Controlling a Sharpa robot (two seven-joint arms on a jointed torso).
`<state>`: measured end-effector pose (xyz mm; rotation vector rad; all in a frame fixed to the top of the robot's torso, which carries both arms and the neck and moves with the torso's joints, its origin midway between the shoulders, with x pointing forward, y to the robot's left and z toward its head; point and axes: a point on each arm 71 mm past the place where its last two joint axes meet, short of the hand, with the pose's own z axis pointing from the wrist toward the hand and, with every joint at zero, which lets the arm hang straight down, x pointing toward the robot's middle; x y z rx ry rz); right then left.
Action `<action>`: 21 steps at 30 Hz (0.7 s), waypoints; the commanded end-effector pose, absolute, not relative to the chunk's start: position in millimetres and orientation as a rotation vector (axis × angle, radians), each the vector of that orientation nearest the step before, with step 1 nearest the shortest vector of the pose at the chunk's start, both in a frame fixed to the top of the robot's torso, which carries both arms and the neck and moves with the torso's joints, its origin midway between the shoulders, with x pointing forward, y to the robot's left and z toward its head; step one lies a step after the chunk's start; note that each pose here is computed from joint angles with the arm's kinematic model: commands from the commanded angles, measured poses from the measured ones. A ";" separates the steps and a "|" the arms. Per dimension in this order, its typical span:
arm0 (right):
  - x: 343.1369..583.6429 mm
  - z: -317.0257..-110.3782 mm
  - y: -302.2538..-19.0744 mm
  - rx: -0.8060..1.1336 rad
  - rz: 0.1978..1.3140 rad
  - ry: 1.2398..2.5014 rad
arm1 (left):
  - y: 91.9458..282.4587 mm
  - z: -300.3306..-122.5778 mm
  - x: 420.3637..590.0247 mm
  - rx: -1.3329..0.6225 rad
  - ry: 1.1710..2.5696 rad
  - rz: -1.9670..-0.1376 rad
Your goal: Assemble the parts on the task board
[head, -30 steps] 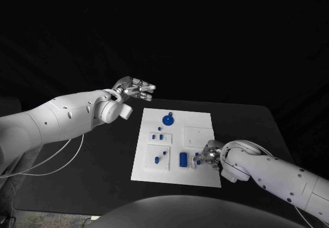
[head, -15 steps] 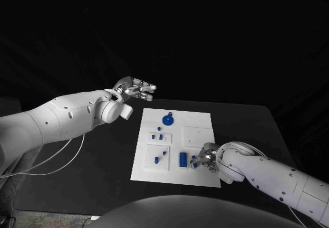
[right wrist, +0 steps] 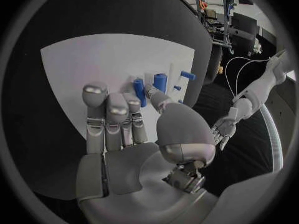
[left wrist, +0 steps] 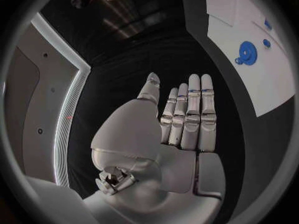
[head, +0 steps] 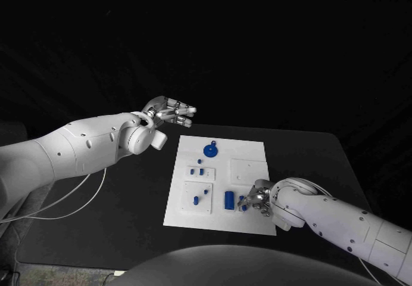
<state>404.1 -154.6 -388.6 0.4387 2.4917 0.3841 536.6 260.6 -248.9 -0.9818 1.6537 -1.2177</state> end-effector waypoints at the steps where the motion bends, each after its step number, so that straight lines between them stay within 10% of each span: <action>1: 402.3 -389.5 -150.8 0.408 0.402 2.512 | 257.6 -248.1 536.4 -0.973 1.661 -1.237; 21: 403.4 -390.8 -152.2 0.416 0.400 2.503 | 258.4 -248.2 536.4 -0.974 1.661 -1.235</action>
